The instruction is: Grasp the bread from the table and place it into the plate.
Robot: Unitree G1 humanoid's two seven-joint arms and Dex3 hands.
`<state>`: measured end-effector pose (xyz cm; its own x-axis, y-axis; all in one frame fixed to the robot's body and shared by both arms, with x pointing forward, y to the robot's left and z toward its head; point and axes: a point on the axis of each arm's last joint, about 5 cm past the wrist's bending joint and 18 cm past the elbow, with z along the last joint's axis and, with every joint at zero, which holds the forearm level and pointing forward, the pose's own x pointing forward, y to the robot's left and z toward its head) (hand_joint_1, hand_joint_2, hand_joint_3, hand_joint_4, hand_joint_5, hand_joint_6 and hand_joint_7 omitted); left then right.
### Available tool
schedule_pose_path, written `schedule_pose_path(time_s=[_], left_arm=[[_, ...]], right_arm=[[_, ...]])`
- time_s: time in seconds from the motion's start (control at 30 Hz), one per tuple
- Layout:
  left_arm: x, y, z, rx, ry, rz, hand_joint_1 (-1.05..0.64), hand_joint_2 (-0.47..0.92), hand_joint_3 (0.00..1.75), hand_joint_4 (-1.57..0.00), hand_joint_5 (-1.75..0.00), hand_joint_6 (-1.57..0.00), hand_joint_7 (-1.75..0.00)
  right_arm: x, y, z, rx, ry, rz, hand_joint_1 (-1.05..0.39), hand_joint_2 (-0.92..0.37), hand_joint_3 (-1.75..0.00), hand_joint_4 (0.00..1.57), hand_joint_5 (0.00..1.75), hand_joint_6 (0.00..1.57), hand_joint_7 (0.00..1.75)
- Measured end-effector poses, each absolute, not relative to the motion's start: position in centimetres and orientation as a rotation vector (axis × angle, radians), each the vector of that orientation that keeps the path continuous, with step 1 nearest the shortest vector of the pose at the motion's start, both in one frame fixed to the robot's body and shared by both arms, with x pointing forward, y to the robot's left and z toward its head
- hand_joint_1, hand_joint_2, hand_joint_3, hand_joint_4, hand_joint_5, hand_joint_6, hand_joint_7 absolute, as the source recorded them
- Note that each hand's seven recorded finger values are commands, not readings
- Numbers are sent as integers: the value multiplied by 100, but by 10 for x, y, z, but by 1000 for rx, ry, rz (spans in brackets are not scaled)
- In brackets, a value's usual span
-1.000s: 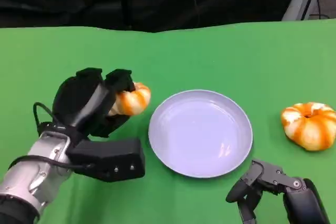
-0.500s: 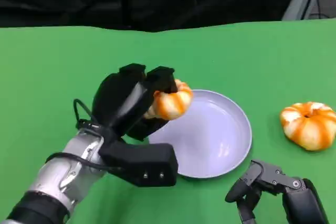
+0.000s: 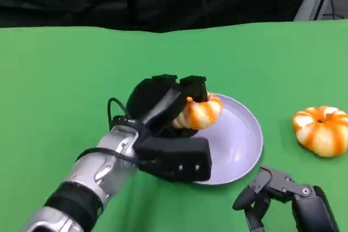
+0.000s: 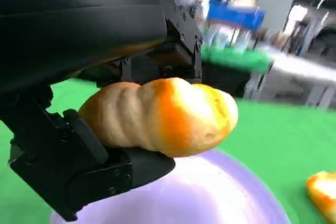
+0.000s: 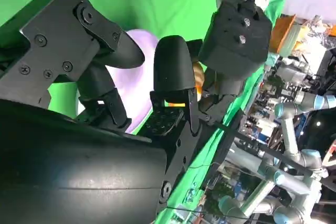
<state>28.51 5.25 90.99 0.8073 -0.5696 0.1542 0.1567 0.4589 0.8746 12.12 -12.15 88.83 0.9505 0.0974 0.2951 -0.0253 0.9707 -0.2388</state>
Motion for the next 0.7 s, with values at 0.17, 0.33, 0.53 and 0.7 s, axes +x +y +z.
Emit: schedule_pose_path(time_s=[0.17,0.33,0.53,0.7], left_arm=[[285,49,914,1072,-369,-598,-66,92,27,-4,-33,-18,-1],[286,51,925,1125,-331,-656,-82,92,38,0,-2,-1,0],[287,58,932,1157,-305,-702,-87,92,42,0,0,0,0],[287,61,935,1154,-306,-706,-87,92,42,0,0,0,0]], right_arm=[[121,-121,888,-238,-309,63,-1,-30,-133,84,168,86,126],[121,-121,888,-238,-308,63,1,-30,-134,83,166,86,126],[121,-122,888,-238,-309,64,0,-30,-134,83,167,86,126],[121,-122,888,-237,-311,64,0,-30,-134,84,166,86,126]])
